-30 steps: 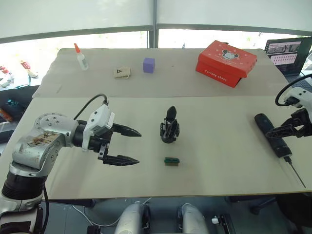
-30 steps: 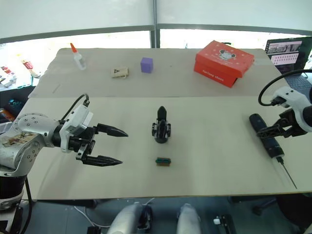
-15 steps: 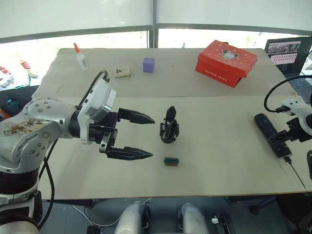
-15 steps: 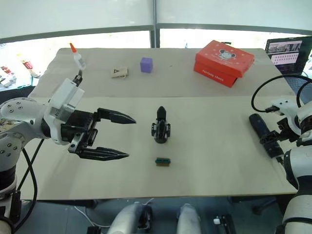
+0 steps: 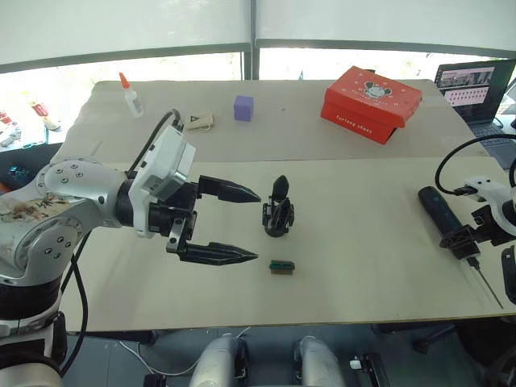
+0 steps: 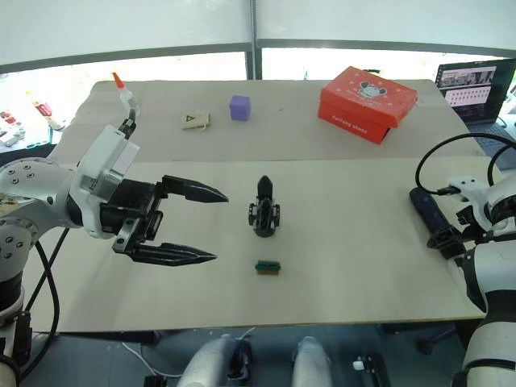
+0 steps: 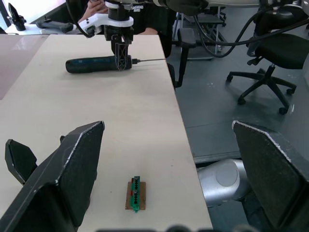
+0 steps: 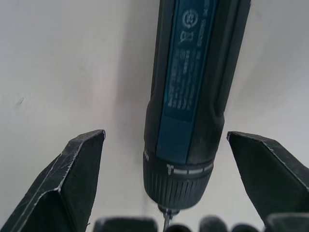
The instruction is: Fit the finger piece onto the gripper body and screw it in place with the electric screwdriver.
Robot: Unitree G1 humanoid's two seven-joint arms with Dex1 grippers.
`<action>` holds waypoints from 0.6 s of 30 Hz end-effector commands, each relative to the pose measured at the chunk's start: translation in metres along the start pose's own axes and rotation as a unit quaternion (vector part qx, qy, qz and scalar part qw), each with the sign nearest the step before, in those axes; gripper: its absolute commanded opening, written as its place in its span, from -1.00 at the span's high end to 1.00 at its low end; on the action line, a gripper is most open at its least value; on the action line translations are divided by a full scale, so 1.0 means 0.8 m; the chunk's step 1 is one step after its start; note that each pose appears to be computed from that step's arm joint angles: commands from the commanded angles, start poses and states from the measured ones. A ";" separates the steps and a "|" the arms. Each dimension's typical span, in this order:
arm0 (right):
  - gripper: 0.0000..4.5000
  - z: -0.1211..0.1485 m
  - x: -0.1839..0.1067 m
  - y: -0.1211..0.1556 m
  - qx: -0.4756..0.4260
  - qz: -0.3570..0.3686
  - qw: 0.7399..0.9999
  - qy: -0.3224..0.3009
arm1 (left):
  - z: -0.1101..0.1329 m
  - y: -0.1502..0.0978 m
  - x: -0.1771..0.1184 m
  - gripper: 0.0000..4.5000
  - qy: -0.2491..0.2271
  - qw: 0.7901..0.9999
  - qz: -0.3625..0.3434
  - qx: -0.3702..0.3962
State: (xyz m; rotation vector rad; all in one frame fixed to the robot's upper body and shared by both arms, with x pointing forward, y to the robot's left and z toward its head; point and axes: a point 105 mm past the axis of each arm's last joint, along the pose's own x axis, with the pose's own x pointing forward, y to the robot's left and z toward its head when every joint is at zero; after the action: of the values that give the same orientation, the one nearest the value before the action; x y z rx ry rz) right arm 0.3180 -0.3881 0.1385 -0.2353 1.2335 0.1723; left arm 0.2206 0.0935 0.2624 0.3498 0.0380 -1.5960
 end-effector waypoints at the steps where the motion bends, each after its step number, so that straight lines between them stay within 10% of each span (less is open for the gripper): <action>1: -0.76 -0.005 0.006 -0.001 0.012 -0.004 1.000 0.000 | 0.009 -0.002 0.000 -1.00 0.007 1.000 -0.004 0.030; 7: 0.13 -0.011 0.016 0.001 -0.003 -0.004 1.000 0.020 | 0.011 0.001 0.000 -1.00 0.010 0.999 -0.003 0.033; 18: 0.15 0.016 0.008 0.010 -0.097 0.035 0.994 -0.043 | 0.004 0.002 -0.001 -1.00 0.012 1.000 -0.002 0.025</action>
State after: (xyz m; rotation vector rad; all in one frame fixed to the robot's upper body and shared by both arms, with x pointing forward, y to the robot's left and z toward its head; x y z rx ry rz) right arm 0.3203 -0.3871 0.1265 -0.3207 1.2176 0.2566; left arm 0.2218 0.0921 0.2629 0.3839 0.0393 -1.6018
